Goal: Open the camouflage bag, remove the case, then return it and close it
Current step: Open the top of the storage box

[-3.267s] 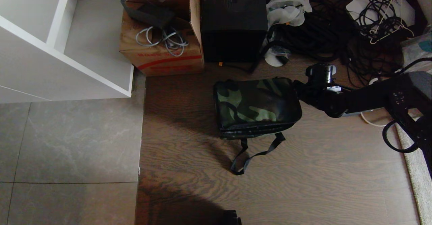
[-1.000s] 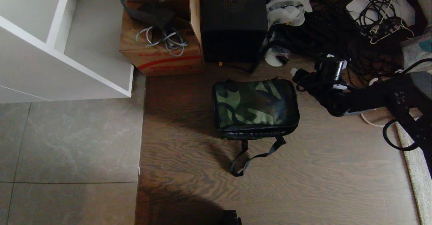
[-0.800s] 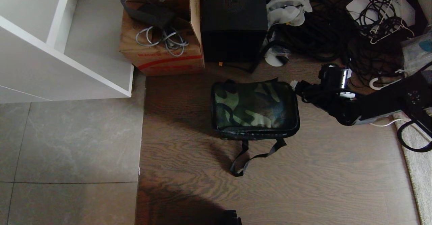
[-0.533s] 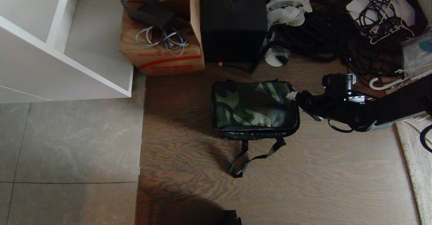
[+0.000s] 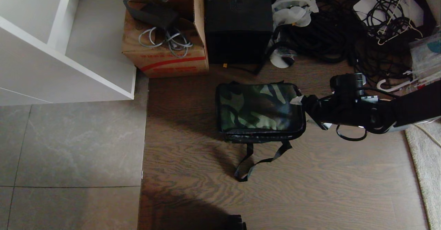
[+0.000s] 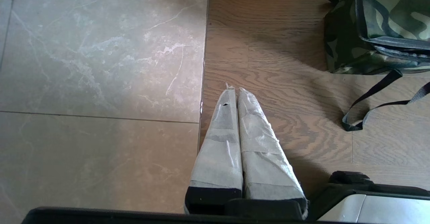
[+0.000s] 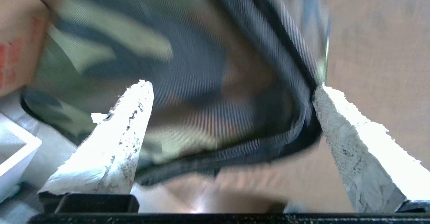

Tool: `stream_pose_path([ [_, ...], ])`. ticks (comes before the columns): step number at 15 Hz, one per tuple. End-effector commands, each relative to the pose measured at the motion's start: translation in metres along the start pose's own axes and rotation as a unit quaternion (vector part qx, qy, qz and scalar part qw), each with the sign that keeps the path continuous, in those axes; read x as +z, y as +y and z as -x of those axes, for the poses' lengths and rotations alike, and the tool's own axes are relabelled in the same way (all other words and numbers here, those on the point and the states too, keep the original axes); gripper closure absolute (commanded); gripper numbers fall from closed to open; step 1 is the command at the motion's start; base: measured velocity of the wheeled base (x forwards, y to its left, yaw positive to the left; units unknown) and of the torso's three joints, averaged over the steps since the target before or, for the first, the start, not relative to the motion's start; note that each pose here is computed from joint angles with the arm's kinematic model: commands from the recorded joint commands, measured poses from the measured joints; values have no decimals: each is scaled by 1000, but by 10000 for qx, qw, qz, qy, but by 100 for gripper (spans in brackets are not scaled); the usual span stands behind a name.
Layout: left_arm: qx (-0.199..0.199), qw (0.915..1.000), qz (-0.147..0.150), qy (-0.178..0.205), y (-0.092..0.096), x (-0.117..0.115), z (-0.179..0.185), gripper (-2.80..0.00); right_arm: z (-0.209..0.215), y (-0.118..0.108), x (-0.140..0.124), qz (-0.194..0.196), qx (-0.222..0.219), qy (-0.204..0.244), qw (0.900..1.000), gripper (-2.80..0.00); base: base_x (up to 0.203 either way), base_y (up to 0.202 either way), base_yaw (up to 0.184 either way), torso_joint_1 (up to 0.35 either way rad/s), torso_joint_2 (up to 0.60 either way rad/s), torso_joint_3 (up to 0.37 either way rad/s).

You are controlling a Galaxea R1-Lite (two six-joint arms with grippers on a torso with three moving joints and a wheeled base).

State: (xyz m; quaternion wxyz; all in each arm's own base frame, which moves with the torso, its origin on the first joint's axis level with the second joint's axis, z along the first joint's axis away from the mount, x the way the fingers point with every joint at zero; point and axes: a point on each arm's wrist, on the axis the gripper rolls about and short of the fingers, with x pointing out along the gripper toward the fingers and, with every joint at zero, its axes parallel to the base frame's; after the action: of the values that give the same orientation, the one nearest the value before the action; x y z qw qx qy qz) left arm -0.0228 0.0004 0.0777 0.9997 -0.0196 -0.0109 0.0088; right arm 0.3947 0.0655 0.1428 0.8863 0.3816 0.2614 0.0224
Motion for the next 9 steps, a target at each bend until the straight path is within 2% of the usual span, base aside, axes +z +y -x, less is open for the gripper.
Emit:
stream_pose_path([
  [1, 3, 10000, 4, 45, 0, -3, -1, 0, -5, -4, -12, -109, -176, 268, 9994, -280, 0, 0, 0, 0, 0, 0],
  [9, 3, 10000, 4, 39, 0, -2, -1, 0, -18, -11, -19, -165, -296, 384, 9987, -280, 0, 0, 0, 0, 0, 0],
])
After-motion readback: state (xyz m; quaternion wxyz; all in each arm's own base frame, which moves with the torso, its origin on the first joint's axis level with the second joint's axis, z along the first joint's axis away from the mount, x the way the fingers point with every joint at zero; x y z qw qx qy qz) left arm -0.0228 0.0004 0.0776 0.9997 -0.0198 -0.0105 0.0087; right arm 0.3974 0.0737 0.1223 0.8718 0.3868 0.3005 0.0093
